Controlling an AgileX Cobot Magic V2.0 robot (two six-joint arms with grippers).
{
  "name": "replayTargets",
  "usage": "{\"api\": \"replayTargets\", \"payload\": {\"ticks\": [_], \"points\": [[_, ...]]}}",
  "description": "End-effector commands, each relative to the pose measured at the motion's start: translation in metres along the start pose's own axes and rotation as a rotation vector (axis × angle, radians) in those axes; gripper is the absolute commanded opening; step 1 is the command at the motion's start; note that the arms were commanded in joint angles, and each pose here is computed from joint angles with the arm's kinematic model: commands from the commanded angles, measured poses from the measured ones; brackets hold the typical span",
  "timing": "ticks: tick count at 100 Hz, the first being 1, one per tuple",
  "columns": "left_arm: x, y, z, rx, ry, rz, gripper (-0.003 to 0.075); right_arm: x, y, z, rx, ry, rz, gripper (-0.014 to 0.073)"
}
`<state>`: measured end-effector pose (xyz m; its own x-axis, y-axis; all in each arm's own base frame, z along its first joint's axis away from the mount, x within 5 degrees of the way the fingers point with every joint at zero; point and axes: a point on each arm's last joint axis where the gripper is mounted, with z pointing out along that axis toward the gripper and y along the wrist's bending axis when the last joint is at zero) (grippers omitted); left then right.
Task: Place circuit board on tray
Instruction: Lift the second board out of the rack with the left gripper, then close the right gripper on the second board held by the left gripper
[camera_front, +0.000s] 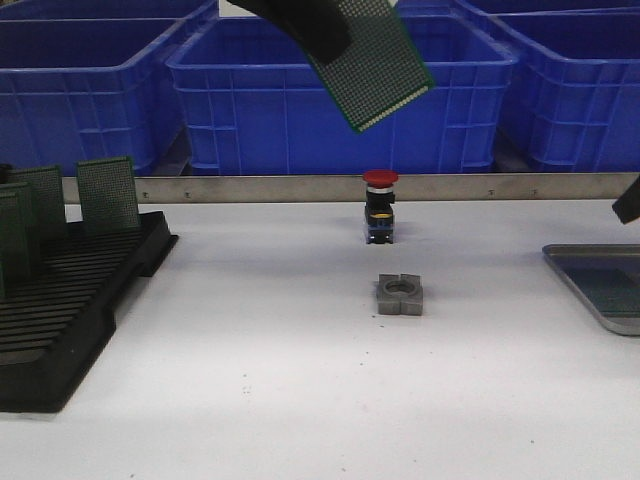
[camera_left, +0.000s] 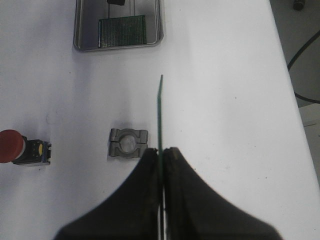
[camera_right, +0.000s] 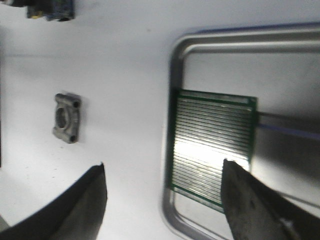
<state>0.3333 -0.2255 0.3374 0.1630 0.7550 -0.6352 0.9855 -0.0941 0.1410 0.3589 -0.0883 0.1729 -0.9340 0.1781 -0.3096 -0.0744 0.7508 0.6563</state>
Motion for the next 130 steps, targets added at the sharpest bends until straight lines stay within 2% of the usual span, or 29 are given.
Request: {"api": "replayTargets", "payload": {"ticks": [1,11,24,59,85,130], "points": [[-0.020,-0.011,-0.023,-0.005,-0.070,0.020,-0.0018,-0.013,0.040,-0.023,-0.139,-0.101,-0.156,0.0510],[-0.020,-0.011,-0.023,-0.005,-0.070,0.020,-0.0018,-0.014,0.063,-0.028,-0.230,-0.135,-0.323,0.0510],[-0.020,-0.011,-0.023,-0.005,-0.070,0.020,-0.0018,-0.011,0.096,-0.036,-0.285,-0.166,-0.581,0.0510],[-0.020,-0.011,-0.023,-0.005,-0.070,0.019,-0.0018,0.006,0.182,-0.049,-0.341,-0.222,-0.981,0.0510],[-0.020,-0.011,-0.023,-0.005,-0.070,0.016,-0.0018,0.019,0.219,-0.031,-0.423,-0.191,-1.099,0.0510],[-0.020,-0.011,-0.023,-0.005,-0.070,0.016,-0.0018,0.030,0.245,-0.007,-0.469,-0.148,-1.151,0.0509]]}}
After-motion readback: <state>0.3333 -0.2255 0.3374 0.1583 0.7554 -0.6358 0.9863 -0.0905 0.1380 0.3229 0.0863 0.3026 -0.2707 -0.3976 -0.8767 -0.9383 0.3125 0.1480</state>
